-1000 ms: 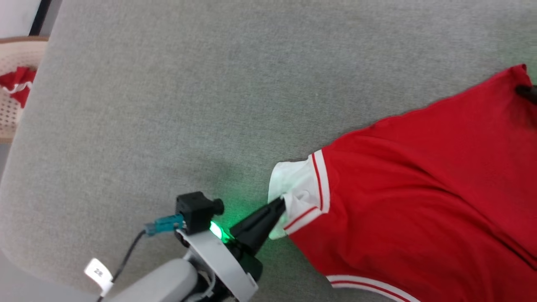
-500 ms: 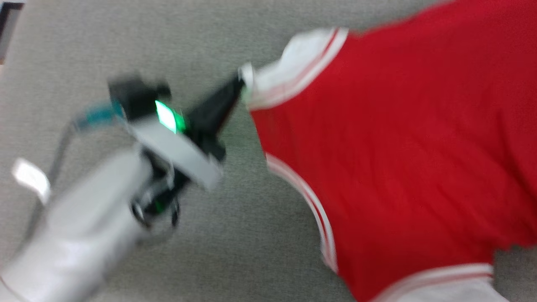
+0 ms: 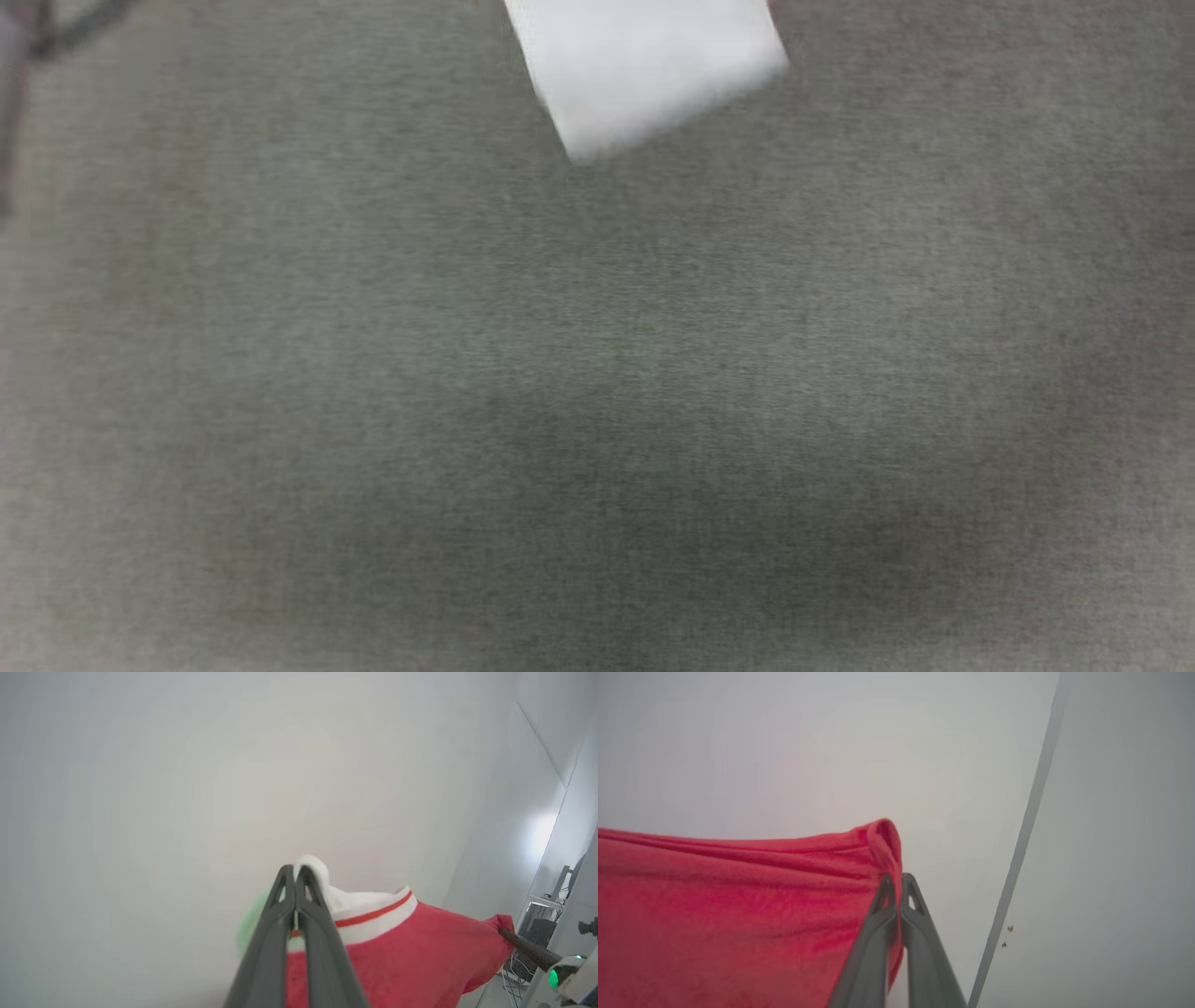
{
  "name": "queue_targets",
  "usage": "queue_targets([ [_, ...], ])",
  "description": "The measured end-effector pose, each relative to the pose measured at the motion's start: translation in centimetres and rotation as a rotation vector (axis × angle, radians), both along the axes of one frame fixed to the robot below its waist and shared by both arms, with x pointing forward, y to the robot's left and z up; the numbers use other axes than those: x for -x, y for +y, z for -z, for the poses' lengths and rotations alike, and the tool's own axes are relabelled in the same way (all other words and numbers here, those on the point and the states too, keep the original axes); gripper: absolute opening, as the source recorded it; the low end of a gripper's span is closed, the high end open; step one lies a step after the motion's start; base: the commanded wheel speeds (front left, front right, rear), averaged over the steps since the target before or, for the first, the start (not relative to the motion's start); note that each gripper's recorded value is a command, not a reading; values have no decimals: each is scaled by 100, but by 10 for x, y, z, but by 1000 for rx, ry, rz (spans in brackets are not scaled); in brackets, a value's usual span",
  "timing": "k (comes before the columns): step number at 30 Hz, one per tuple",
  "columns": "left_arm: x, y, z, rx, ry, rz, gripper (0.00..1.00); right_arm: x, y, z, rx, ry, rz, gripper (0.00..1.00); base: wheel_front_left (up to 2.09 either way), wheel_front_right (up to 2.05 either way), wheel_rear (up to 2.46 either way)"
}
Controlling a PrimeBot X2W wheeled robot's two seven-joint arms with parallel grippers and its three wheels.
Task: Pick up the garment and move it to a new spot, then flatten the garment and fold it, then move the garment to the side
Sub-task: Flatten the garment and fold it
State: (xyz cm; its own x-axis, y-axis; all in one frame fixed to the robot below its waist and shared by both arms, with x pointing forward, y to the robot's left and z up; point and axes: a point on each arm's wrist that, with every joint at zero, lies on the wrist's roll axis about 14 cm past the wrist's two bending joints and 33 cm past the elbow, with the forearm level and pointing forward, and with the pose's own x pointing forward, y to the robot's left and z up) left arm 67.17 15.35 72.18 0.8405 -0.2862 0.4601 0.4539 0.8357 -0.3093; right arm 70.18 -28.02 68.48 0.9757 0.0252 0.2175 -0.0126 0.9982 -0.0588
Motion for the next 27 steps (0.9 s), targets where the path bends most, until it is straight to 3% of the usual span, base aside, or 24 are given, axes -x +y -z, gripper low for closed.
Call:
queue_targets([
  [6, 3, -8, -35, 100, -108, 39, 0, 2, -3, 8, 13, -8, 11, 0, 0, 0, 0],
  [13, 28, -4, 74, 95, 100, 66, 0, 25, 15, 105, 38, 208, -56, 0, 0, 0, 0],
  [19, 92, -15, 185, 63, 345, 118, 0, 73, 18, 184, -11, 378, -116, 0, 0, 0, 0],
  [27, 179, -18, 236, 122, 501, 135, 0, 149, 21, 241, -51, 540, -199, 0, 0, 0, 0],
])
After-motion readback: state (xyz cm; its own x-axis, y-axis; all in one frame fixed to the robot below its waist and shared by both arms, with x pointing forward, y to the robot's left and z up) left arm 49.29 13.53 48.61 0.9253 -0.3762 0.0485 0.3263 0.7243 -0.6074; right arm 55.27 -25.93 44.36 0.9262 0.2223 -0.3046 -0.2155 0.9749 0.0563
